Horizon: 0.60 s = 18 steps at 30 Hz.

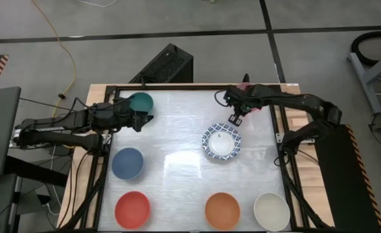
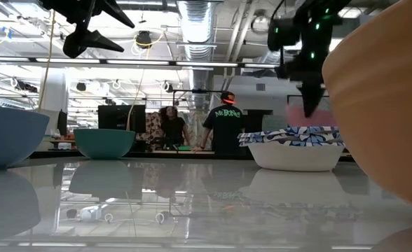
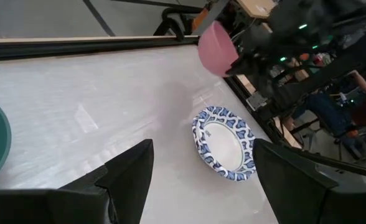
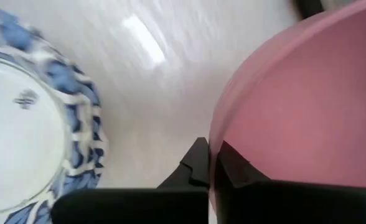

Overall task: Nest bowls inside each other
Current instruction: Stack the pink bowl on top of the white and blue bowl

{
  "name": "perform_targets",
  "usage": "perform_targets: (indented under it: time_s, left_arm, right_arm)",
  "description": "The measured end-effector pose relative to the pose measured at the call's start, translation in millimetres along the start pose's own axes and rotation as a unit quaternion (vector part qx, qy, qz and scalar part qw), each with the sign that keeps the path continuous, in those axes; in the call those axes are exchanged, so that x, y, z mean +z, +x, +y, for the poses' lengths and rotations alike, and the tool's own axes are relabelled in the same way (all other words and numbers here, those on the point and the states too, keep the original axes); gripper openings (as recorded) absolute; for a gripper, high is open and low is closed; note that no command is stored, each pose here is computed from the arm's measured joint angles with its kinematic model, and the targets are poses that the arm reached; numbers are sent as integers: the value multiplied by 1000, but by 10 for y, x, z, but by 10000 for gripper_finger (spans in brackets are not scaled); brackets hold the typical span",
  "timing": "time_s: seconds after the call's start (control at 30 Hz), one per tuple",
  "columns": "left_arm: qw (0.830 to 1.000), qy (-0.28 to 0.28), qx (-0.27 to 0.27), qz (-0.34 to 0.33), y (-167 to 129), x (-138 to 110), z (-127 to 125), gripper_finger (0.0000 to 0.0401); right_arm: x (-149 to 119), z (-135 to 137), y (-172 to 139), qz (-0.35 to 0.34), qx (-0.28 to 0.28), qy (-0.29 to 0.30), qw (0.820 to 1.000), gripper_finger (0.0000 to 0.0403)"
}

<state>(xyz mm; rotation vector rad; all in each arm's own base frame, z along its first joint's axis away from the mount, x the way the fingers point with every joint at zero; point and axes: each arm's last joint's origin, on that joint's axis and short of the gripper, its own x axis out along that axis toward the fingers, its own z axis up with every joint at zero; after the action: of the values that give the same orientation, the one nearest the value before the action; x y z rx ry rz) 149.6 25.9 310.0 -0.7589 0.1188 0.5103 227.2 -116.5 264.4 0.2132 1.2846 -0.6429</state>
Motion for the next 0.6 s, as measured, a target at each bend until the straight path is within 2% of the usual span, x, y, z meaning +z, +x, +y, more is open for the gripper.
perform_targets:
  time_s: [0.1,0.2,0.33,0.43,0.6]
  left_arm:
    - [1000,0,0,0,0,0,0,263]
    - [1000,0,0,0,0,0,0,263]
    - [1000,0,0,0,0,0,0,263]
    - [1000,0,0,0,0,0,0,263]
    - [1000,0,0,0,0,0,0,263]
  right_arm:
    - [30,41,-215,-53,8,-60,997,9]
    - [17,145,-390,-87,25,-174,980,9]
    - [-39,353,-549,-120,41,-326,937,9]
    - [-89,511,-619,-131,45,-407,903,9]
    - [-246,765,-693,-124,53,-536,834,10]
